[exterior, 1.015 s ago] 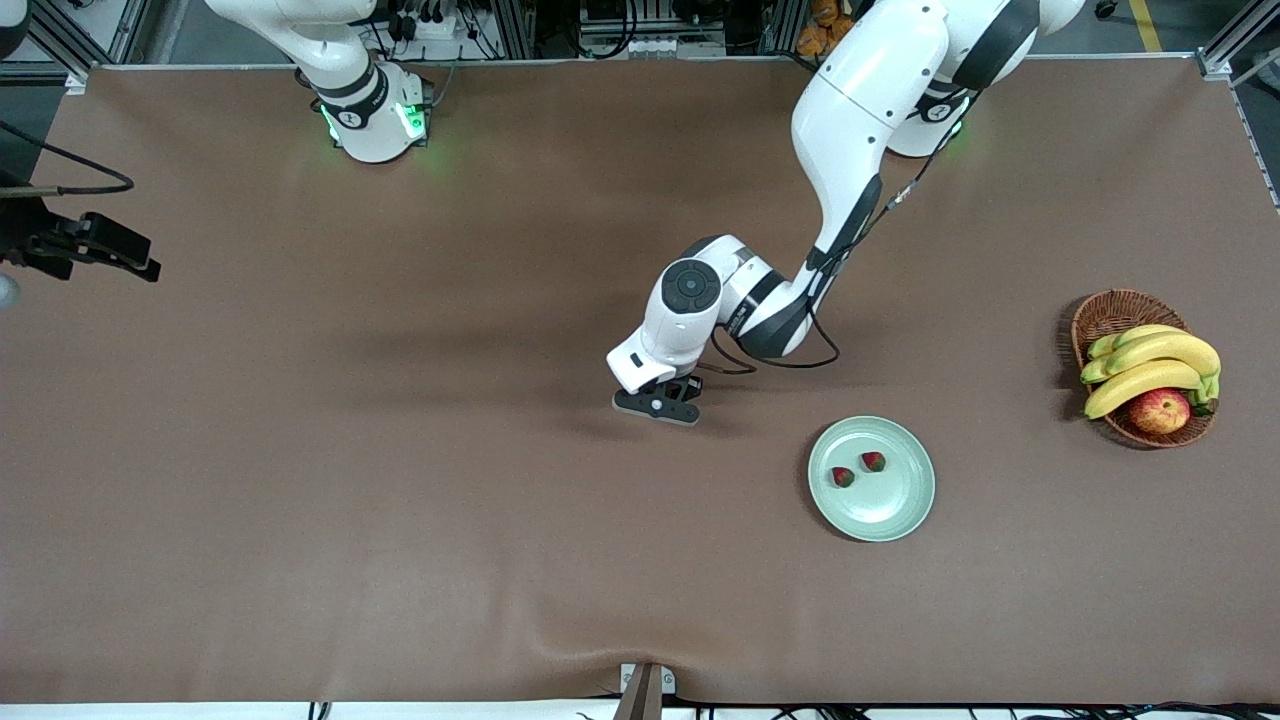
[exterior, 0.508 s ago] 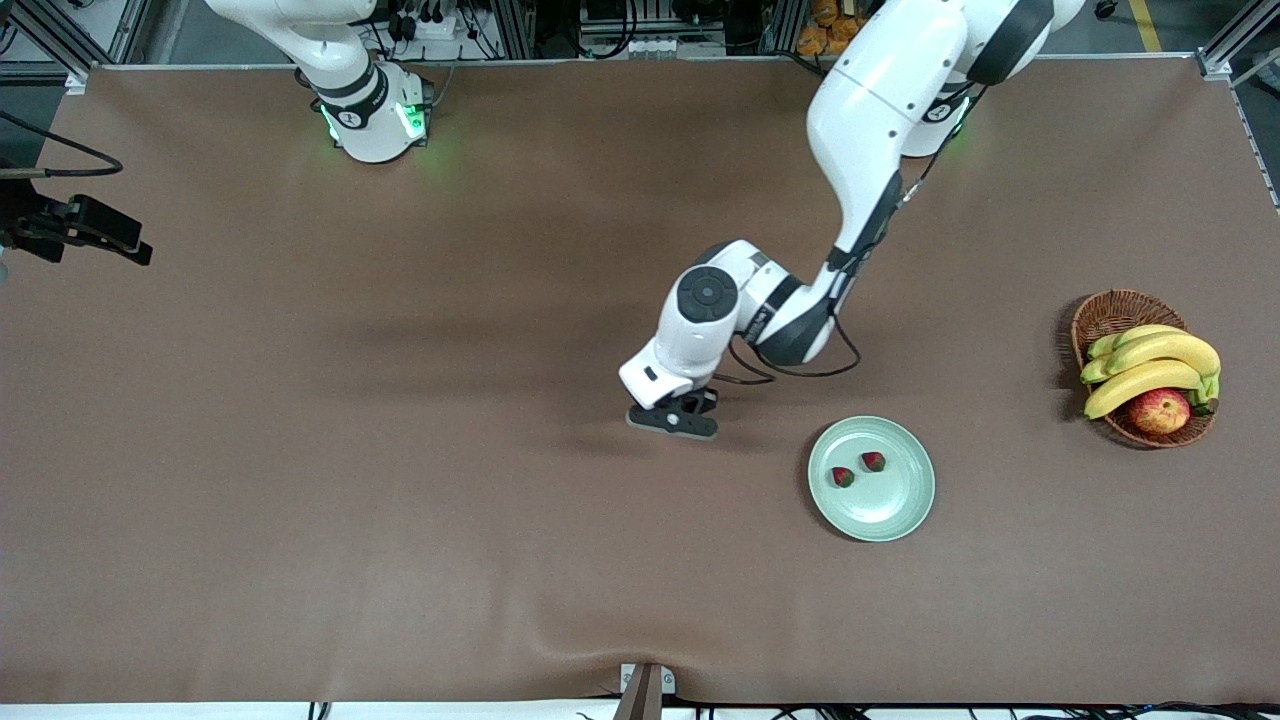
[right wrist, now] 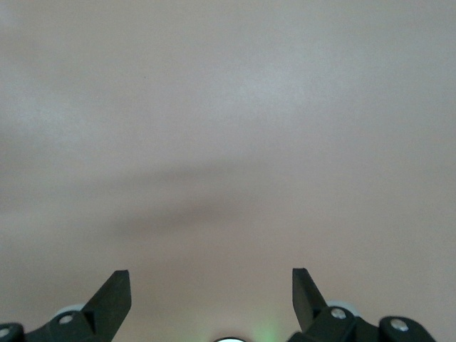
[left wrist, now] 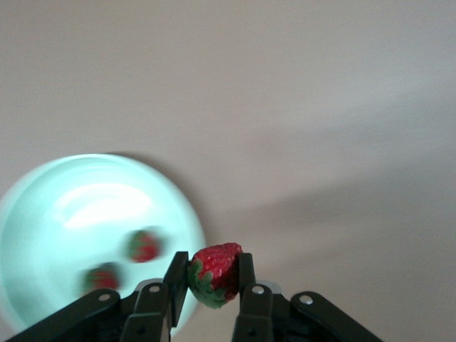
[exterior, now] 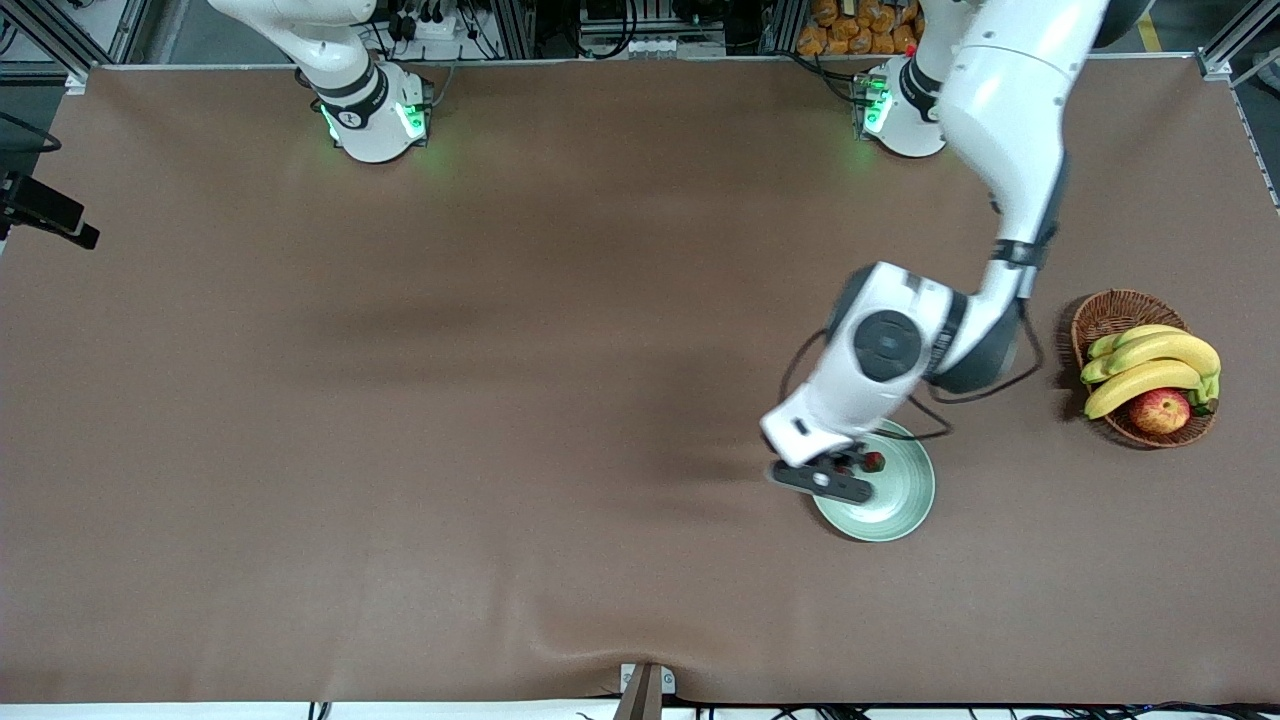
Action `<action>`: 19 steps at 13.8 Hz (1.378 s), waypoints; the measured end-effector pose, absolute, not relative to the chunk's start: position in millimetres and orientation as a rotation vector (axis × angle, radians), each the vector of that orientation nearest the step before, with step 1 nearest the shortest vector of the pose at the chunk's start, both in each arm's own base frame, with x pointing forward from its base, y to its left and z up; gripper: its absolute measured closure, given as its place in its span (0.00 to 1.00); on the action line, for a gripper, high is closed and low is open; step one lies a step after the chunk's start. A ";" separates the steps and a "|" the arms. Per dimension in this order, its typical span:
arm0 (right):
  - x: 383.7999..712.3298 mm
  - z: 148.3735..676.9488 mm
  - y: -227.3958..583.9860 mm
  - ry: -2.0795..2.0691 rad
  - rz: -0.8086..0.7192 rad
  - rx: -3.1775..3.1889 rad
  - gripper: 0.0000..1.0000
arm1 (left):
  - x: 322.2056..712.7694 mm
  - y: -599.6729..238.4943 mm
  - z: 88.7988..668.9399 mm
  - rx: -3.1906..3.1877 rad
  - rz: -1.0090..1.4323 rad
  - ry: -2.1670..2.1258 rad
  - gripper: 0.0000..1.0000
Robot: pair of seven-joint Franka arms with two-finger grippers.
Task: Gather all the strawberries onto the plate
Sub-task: 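Lower the strawberry into the plate and open the left gripper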
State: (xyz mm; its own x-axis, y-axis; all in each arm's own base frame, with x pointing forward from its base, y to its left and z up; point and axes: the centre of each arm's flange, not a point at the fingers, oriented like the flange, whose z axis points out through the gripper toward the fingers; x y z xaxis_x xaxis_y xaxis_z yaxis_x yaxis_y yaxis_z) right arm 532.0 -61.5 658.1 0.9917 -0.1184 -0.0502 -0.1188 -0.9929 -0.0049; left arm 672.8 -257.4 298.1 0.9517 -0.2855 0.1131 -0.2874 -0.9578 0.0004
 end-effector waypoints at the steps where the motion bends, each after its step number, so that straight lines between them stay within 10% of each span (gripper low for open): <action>1: 532.1 658.7 -60.7 0.184 0.076 -3.128 0.00 | 678.4 -232.3 291.6 3.091 0.155 -0.479 0.67; 13: 535.2 657.7 -45.4 0.139 0.078 -3.129 0.00 | 696.1 -167.7 207.4 3.054 0.215 -0.592 0.67; 19: 535.2 657.7 -45.9 0.140 0.078 -3.129 0.00 | 703.7 -154.7 216.0 3.057 0.250 -0.560 0.09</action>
State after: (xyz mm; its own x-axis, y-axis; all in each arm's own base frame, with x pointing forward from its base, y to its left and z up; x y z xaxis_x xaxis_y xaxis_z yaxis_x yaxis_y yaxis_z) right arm 535.2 -45.9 657.7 0.9947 -0.0893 -0.0502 -0.0897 -0.9960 -0.0060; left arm 703.7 -154.7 216.0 0.9226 -0.3503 0.1614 -0.3542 -0.9352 -0.0055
